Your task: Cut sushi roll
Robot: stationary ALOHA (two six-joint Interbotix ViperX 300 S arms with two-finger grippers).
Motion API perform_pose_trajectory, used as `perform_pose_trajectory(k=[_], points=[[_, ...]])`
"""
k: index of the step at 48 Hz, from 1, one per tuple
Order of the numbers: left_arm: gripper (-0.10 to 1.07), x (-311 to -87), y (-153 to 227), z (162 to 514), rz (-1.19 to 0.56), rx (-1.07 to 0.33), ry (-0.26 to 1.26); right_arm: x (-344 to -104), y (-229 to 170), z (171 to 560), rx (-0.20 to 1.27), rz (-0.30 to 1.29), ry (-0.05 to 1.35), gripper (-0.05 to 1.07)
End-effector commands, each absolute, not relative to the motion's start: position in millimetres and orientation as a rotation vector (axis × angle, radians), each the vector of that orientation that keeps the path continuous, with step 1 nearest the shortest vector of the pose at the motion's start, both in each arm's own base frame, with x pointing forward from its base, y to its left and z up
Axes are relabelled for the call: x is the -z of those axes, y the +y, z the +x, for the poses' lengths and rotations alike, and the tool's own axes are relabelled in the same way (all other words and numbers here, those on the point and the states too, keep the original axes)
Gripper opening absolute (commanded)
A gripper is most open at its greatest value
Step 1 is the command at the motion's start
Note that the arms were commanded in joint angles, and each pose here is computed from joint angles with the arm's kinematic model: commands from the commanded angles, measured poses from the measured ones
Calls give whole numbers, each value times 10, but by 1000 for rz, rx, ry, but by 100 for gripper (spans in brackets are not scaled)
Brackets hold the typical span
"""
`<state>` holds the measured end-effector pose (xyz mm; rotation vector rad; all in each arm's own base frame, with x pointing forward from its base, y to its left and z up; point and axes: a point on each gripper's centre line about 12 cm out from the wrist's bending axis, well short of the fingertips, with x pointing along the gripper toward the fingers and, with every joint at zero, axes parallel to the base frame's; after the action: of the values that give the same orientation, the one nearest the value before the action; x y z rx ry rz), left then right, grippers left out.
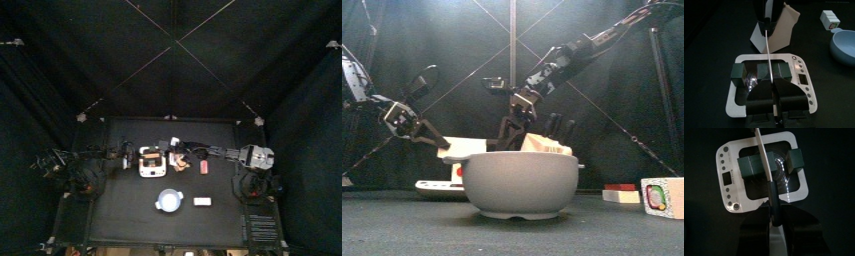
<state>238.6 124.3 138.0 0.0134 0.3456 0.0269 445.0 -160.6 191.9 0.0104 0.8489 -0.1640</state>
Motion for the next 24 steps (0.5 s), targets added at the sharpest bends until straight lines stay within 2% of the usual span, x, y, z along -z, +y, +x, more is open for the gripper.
perform_pose_trajectory(k=[1, 24], points=[[13, -1433, 1269, 2461, 31, -14, 326, -2228, -1646, 4478, 188, -7, 761, 48], [14, -1415, 1275, 2463, 27, -14, 331, -2185, -1637, 4475, 186, -2, 770, 48]])
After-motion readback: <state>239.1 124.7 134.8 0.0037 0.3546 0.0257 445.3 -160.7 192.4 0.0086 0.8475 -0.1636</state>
